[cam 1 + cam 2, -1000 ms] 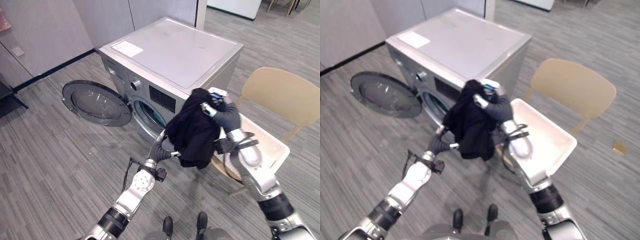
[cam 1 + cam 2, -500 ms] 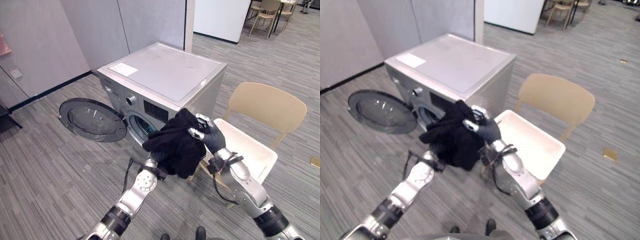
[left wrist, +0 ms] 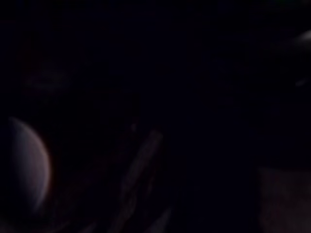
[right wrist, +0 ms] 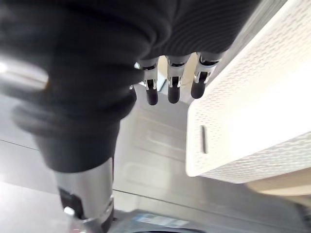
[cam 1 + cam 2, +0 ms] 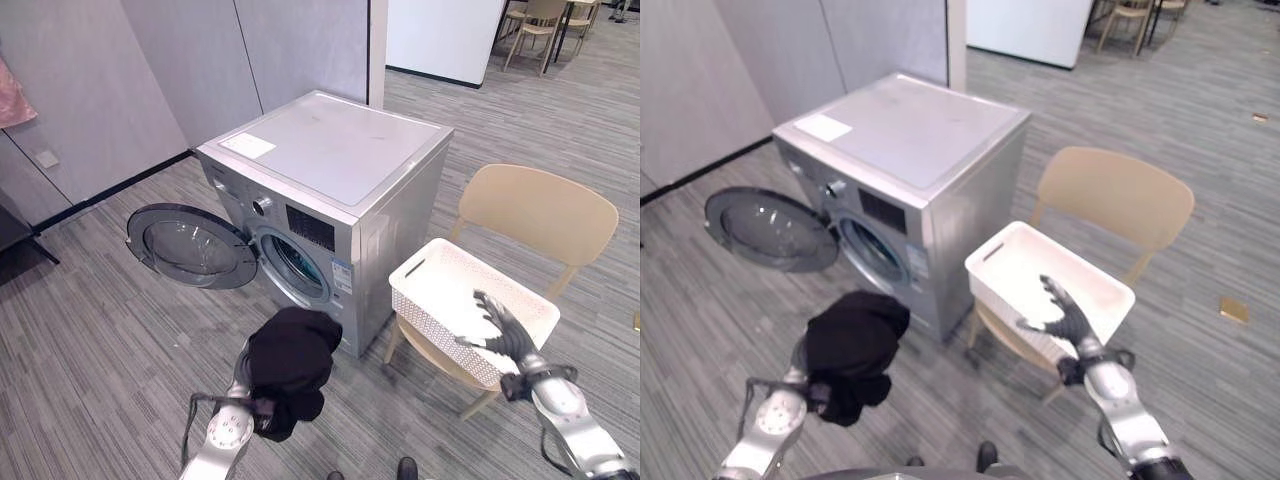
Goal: Grab the laundry basket,head to the washer,open it,put in the laundry and shut it.
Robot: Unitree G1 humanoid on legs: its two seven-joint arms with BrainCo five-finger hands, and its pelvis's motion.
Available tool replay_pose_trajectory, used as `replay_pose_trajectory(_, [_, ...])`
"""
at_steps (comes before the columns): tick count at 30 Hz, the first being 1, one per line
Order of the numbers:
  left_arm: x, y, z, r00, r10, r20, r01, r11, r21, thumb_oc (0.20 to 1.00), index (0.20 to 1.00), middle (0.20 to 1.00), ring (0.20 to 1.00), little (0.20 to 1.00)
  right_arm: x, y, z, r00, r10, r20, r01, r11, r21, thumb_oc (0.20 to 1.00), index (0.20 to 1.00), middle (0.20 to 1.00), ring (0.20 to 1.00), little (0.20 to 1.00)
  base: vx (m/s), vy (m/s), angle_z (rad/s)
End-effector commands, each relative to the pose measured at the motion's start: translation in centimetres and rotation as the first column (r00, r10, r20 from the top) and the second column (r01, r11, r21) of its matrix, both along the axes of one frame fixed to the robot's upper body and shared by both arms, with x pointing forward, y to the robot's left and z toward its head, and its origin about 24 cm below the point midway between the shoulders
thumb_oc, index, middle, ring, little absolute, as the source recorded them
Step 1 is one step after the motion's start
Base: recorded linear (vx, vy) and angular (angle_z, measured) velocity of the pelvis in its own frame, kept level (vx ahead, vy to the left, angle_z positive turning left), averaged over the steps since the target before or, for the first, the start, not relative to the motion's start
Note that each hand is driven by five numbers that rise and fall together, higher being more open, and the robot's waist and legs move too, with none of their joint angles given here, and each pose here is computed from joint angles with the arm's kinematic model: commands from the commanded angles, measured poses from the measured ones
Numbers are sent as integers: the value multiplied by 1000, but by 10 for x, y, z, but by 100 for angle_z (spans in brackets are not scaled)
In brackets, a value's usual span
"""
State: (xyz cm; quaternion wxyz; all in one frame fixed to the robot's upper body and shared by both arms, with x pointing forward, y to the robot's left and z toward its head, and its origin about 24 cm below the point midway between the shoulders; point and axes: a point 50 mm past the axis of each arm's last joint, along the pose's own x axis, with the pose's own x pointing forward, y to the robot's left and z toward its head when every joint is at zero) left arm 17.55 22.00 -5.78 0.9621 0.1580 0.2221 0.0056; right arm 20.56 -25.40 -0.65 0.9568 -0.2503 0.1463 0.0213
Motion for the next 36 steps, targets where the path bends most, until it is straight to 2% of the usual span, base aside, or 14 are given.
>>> replay_pose_trajectory(1, [15, 18, 14, 998, -1, 60, 0, 1000, 15, 200, 200, 200, 200, 200, 8, 3, 1, 999, 35, 18, -34, 998, -45, 1000, 1000, 1000, 1000, 1000, -36, -61, 1])
replay_pose_trajectory(6, [-13, 37, -13, 991, 85, -106, -84, 996, 20, 200, 200, 200, 200, 200, -10, -13, -34, 987, -42, -152, 33, 997, -65, 1000, 1000, 1000, 1000, 1000, -44, -41, 1])
replay_pose_trajectory(10, [-21, 43, -24, 975, 151, -161, -152, 988, 7, 200, 200, 200, 200, 200, -13, -16, -46, 975, -99, -197, 90, 995, -52, 1000, 1000, 1000, 1000, 1000, -96, -20, 17])
replay_pose_trajectory(16, [-5, 43, -15, 979, 179, -93, -180, 984, -6, 200, 200, 200, 200, 200, -23, -20, -57, 957, -188, -223, 183, 982, -41, 1000, 1000, 1000, 1000, 1000, -97, 13, 58])
replay_pose_trajectory(21, [7, 39, -6, 985, 168, -41, -168, 986, -11, 200, 200, 200, 200, 200, -19, -16, -58, 955, -198, -222, 192, 980, -50, 1000, 1000, 1000, 1000, 1000, 109, 163, 133])
replay_pose_trajectory(24, [7, 33, -8, 987, 155, -46, -156, 988, -21, 200, 200, 200, 200, 200, -13, -8, -61, 958, -176, -227, 170, 984, -46, 1000, 1000, 1000, 1000, 1000, 237, 253, 69])
replay_pose_trajectory(31, [13, 45, -2, 988, 147, -44, -145, 988, 51, 200, 200, 200, 200, 200, 7, 31, -58, 978, -92, -189, 103, 994, 46, 1000, 1000, 1000, 1000, 1000, 218, 172, 66])
replay_pose_trajectory(36, [20, 41, 0, 990, 136, -34, -134, 990, 40, 200, 200, 200, 200, 200, 8, 38, -56, 981, -57, -187, 71, 995, 69, 1000, 1000, 1000, 1000, 1000, 196, 26, 60])
